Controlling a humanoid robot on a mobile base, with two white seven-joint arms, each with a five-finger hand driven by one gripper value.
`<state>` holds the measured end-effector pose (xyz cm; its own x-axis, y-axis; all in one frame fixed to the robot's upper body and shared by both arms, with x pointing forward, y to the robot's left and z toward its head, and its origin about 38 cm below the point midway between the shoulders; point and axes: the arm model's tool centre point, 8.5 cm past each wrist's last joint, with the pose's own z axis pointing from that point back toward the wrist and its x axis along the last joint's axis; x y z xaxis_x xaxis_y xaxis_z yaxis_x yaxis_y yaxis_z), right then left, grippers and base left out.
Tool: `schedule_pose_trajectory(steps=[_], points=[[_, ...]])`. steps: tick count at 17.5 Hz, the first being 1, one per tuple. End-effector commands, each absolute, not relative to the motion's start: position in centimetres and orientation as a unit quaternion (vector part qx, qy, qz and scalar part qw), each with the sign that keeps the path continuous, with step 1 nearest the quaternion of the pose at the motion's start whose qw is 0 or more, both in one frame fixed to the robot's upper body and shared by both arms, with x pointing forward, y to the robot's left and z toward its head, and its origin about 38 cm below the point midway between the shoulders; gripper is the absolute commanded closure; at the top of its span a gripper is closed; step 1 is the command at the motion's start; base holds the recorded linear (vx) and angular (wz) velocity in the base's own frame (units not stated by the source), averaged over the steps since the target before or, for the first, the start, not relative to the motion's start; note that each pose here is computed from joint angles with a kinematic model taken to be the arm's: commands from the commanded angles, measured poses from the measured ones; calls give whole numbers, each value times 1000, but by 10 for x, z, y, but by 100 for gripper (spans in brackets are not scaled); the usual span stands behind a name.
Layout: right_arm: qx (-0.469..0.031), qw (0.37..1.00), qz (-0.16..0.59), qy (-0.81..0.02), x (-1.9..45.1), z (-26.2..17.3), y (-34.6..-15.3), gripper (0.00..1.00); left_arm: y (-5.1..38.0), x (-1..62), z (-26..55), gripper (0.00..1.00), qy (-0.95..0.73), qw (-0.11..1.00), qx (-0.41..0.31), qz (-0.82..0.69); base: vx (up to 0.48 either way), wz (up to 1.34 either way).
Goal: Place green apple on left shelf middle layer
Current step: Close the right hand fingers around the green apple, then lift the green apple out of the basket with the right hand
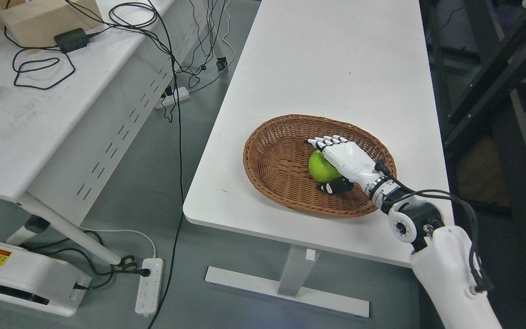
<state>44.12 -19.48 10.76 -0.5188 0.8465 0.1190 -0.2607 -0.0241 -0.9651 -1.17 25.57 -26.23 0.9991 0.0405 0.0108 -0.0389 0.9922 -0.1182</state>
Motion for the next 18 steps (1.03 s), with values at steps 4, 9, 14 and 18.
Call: schedule_pose_trajectory(steps=[4,9,14,18], points=[[-254,399,683,-556,440,105,-221,90,267,-12,-261,0,-7,999,-50,19,0,0],[-256,423,660,-566,445,120,-247,100,267,-12,-261,0,-7,999,-50,19,0,0],[-234,486,538,-648,446,161,-290,100,267,-12,-261,0,-7,999,-50,19,0,0],[-266,571,263,-731,416,171,-333,100,267,-12,-261,0,-7,999,-50,19,0,0]])
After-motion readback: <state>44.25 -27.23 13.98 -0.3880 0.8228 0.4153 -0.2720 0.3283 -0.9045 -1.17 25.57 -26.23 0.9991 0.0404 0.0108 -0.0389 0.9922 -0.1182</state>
